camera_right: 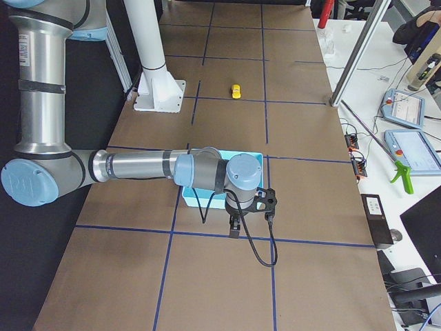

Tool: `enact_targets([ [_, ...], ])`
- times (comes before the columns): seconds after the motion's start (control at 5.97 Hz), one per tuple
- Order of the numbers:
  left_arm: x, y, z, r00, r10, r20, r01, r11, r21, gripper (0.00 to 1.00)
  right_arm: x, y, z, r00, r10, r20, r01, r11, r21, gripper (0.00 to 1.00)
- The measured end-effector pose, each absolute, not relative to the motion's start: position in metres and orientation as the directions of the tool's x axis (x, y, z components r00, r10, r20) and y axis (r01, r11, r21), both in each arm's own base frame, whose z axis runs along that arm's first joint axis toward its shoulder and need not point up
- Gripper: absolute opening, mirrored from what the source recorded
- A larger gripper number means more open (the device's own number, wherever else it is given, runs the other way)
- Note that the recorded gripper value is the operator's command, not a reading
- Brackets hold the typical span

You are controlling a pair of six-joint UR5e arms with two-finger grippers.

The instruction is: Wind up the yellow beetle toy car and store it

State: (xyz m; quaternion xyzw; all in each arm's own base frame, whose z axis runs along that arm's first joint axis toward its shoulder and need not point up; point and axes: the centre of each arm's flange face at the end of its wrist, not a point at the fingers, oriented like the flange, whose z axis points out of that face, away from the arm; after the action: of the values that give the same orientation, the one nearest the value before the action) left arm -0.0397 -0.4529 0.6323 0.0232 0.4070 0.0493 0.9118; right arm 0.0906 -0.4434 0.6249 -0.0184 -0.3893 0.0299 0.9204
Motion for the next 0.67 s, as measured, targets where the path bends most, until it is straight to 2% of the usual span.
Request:
enact_targets([
  [0.67, -0.042, -0.430, 0.637, 0.664, 0.088, -0.742, -0.058, 0.996, 0.066, 1.00, 0.091, -0.443, 0.627, 0.695, 0.074, 0.715, -0.041, 0.997, -0.063, 1.00],
])
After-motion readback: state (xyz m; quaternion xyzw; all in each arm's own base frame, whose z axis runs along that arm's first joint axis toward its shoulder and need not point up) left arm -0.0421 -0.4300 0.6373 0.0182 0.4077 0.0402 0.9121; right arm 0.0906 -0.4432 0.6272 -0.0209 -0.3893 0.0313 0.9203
